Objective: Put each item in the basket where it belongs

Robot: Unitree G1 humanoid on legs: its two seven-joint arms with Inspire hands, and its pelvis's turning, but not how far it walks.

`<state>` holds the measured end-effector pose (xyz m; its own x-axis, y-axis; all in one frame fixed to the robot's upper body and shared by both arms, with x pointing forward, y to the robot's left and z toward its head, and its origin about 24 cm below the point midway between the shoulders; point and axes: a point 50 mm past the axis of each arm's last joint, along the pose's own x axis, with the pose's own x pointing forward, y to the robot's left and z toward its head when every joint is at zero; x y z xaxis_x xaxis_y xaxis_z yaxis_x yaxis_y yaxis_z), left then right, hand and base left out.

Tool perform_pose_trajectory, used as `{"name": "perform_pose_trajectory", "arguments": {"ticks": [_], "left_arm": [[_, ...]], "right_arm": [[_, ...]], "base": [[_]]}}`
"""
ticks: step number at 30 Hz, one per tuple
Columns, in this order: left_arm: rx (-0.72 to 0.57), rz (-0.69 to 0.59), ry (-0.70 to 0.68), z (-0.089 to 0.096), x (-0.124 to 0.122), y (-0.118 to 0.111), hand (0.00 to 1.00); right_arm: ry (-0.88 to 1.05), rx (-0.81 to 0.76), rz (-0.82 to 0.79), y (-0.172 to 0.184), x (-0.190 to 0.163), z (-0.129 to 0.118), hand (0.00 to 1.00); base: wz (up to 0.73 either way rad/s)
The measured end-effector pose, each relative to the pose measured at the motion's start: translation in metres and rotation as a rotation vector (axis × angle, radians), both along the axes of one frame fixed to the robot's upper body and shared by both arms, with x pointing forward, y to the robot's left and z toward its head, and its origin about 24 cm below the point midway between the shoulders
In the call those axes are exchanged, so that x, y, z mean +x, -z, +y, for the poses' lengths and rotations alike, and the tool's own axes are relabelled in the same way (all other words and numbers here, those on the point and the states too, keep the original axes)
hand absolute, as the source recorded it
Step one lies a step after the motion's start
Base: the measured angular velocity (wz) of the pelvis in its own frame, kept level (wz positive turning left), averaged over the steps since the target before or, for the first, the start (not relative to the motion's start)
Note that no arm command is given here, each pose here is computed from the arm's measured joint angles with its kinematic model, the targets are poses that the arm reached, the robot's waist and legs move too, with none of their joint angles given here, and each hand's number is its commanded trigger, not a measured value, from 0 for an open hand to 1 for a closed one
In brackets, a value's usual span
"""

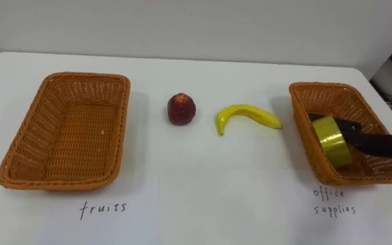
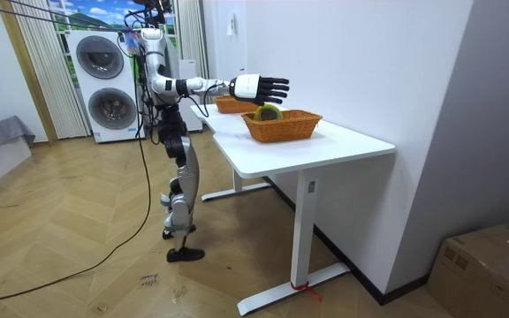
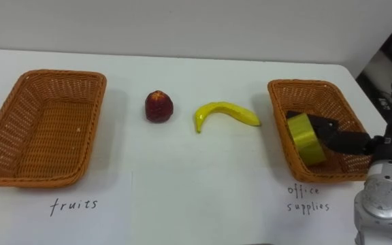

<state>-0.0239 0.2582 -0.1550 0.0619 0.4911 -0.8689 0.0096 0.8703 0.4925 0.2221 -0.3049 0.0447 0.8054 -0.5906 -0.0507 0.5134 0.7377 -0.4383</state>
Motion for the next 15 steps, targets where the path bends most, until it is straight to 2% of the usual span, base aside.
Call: {"name": "perform_pose_trajectory", "arguments": {"ticks": [15], "left_arm": [[0.0, -0.002, 0.001, 0.0003, 0.0004, -0.0001, 0.0]], "right_arm": [[-0.002, -0.027, 0.006, -0.0007, 0.0001, 0.0, 0.0]], "base": [[0.0]]}}
